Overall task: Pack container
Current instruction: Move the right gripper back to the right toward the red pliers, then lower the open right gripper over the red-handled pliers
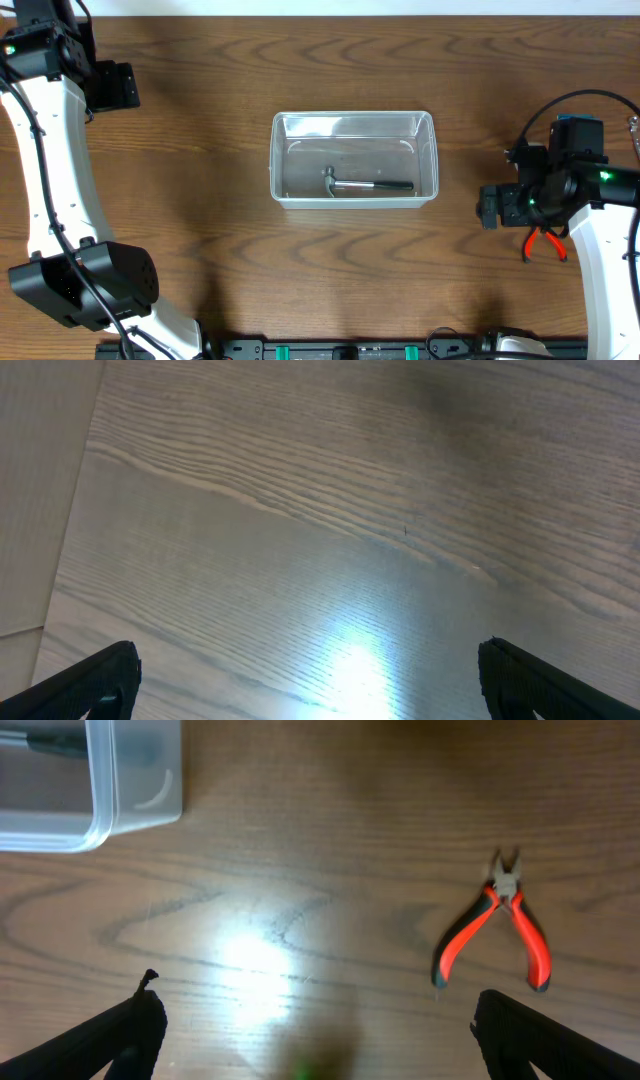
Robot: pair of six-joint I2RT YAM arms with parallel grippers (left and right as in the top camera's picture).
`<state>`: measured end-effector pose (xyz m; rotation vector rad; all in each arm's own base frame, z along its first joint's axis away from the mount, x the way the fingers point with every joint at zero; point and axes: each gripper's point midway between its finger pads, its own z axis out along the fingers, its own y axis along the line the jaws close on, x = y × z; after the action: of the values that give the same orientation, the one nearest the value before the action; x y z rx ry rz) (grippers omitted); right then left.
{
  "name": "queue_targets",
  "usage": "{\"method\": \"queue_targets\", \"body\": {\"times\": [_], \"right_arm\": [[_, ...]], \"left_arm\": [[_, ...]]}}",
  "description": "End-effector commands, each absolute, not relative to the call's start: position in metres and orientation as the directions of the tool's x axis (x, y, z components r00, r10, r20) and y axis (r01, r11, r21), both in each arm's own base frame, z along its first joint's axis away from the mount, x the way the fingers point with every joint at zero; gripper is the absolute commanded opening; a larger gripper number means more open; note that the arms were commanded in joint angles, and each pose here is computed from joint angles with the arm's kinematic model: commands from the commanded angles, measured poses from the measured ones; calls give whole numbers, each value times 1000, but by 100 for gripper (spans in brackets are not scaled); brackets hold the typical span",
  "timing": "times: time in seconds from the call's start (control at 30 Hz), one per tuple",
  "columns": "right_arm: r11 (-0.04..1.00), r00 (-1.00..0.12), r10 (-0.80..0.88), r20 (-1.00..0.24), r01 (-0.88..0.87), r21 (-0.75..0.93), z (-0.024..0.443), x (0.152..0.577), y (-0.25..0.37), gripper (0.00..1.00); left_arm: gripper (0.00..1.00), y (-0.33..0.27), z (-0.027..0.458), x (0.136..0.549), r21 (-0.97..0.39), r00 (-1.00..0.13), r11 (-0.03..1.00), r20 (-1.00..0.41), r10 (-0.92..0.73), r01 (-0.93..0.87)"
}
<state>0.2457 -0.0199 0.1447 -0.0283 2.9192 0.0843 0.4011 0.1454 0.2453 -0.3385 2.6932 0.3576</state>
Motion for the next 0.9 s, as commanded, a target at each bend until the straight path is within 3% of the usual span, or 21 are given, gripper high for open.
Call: {"method": "queue_targets", "body": {"times": [0.0,0.2,0.43,0.67,0.87], "right_arm": [[999,-971,11,-240,0,44,146,250,-24,99],[997,-968,58,-243,46,56,145,253,-25,99],[988,-978,152,-146,145,57,121,247,-41,99],[964,-975,220,-35,223,-146,98,234,-96,99],[963,-988,152,34,141,-230,84,233,-116,99]], "left_arm": [[98,148,249,400,207,-888,935,-424,-179,-288],[98,148,249,400,207,-888,935,-424,-179,-288],[98,148,249,400,207,-888,935,-424,-179,-288],[98,148,249,400,207,-888,935,-424,-179,-288],[98,148,249,400,207,-888,935,-424,-179,-288]]}}
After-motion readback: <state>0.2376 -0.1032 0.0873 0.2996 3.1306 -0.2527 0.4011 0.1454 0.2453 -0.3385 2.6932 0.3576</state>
